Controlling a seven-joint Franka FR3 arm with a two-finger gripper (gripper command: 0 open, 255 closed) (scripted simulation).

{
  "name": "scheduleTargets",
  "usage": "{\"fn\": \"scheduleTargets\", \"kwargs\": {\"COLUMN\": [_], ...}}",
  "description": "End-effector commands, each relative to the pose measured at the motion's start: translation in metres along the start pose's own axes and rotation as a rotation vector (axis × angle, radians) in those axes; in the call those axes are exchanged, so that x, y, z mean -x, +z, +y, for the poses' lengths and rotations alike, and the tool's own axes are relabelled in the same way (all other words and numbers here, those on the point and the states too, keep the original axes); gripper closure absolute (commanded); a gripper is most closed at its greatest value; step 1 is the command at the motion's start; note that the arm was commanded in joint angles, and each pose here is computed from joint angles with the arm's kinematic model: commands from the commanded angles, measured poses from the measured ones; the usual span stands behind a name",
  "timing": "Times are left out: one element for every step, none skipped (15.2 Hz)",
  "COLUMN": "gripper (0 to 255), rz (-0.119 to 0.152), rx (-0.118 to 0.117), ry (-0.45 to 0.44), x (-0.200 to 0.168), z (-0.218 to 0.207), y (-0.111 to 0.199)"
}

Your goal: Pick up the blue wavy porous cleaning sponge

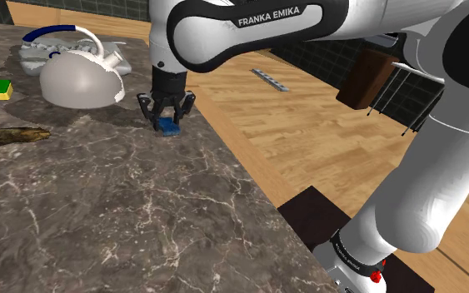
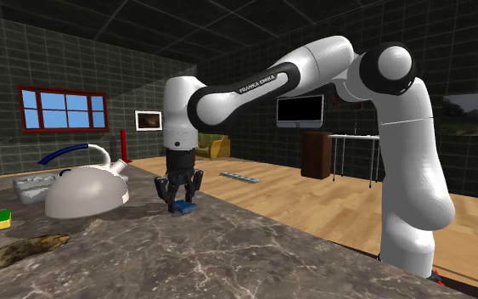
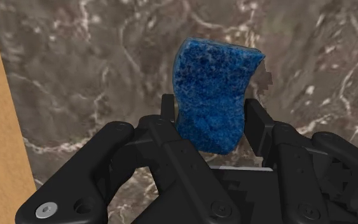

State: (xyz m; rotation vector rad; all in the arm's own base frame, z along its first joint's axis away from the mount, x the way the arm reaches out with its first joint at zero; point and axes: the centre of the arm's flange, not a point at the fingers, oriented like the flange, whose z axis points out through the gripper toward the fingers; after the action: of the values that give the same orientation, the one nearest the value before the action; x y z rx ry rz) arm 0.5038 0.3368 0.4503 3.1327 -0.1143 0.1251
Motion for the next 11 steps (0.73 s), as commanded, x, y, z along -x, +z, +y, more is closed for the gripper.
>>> {"fn": "scheduleTargets", "kwargs": {"gripper": [255,255,255,255,255,255,255,255,255,255,255], "rz": [-0.002,-0.002,-0.002,-0.002,-0.002,-0.002,-0.002,-0.002,-0.002,-0.002,-0.002], "rx": [0.001,0.001,0.001,0.001,0.001,0.001,0.001,0.001,0.001,0.001,0.001], "ry": [0.000,0.001,0.001,0.001,0.001,0.001,0.001,0.001,0.001,0.001,0.001], "x": [0.000,-0.001,-0.001,-0.002,-0.002,-0.003,-0.003,-0.003,-0.004,-0.004,-0.005], "z": [0.001,0.001,0.001,0.001,0.001,0.001,0.001,0.001,0.001,0.001,0.001], "y": [-0.007,-0.012,-0.017,-0.023,-0.028,-0.033,-0.038,-0.044,-0.049,-0.054,-0.059]}}
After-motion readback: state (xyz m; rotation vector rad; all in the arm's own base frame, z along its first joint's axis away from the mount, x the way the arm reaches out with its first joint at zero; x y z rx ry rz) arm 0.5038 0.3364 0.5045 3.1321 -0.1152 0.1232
